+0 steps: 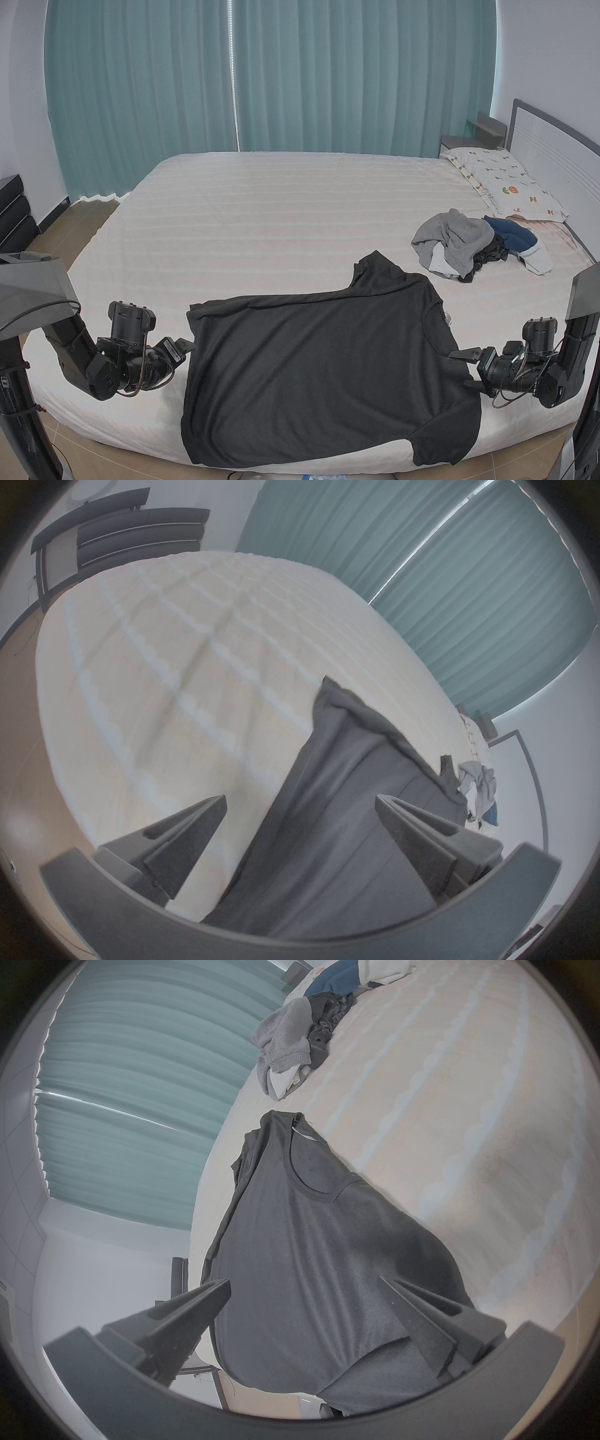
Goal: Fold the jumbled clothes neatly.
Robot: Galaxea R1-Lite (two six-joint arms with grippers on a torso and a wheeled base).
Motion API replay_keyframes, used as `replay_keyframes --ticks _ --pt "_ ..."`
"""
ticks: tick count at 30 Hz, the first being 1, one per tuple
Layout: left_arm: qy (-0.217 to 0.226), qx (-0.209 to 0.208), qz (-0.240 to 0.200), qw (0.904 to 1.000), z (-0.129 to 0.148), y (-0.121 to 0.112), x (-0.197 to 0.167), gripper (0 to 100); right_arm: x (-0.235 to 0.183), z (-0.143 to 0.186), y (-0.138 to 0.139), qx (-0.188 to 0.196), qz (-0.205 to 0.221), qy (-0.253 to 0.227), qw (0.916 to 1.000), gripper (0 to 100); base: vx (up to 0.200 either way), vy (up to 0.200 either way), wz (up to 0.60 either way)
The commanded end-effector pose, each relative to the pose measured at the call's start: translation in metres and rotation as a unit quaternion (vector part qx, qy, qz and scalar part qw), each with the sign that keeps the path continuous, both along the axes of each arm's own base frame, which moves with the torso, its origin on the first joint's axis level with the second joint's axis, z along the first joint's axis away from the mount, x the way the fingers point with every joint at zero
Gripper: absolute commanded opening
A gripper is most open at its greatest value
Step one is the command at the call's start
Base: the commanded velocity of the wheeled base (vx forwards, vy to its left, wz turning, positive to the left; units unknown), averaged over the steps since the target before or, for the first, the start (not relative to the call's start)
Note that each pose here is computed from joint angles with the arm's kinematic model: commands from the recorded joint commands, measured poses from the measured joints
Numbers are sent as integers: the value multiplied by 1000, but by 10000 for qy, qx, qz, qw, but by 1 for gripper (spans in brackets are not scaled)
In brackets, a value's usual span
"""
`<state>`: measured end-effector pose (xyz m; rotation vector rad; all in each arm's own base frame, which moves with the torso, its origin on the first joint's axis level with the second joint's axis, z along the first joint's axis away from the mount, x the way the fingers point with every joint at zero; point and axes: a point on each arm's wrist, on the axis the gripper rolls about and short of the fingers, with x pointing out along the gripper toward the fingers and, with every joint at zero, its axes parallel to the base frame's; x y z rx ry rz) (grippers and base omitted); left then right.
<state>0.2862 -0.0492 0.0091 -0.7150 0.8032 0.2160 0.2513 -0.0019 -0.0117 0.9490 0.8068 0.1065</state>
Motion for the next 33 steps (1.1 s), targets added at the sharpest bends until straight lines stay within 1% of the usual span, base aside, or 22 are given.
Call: replay_keyframes --ticks 1,2,5,6,7,9,10,11,13,15,19,23,27,28,30,33 --pt "-317 -99 75 9994 12 -1 13 100 0 0 0 0 0 12 10000 100 0 0 0" --pt "-325 -101 75 9994 12 -1 14 100 0 0 0 5 -4 7 10000 100 0 0 0" --pt "-477 -125 120 9987 22 -2 37 100 0 0 0 0 0 12 10000 100 0 0 0" --pt "-477 -125 120 9987 22 -2 37 100 0 0 0 0 0 12 10000 100 0 0 0" --pt "-477 -124 158 9987 24 -2 55 100 0 0 0 5 6 11 10000 100 0 0 0" --pt "-447 -122 209 9987 21 -2 76 100 0 0 0 5 6 11 10000 100 0 0 0" --pt "-439 -120 217 9987 19 -2 80 100 0 0 0 6 -4 15 10000 100 0 0 0" --pt "-409 -114 240 9988 12 -2 93 100 0 0 0 5 6 11 10000 100 0 0 0" --pt "-413 -82 219 9989 1 -4 108 100 0 0 0 5 6 11 10000 100 0 0 0" --pt "-470 -56 221 9986 -11 -4 125 100 0 0 0 0 0 12 10000 100 0 0 0" --pt "-625 -36 254 9977 -25 -2 151 100 0 0 0 5 6 11 10000 100 0 0 0" --pt "-731 10 304 9969 -34 0 164 100 0 0 0 0 11 8 10000 100 0 0 0" --pt "-697 -17 318 9971 -33 1 163 100 0 0 0 -1 11 0 10000 100 0 0 0" --pt "-662 12 368 9971 -39 5 163 100 0 0 0 -1 11 0 10000 100 0 0 0" --pt "-677 14 421 9968 -39 9 164 100 0 0 0 -1 11 0 10000 100 0 0 0" --pt "-654 17 429 9969 -39 10 163 100 0 0 0 -1 11 0 10000 100 0 0 0"
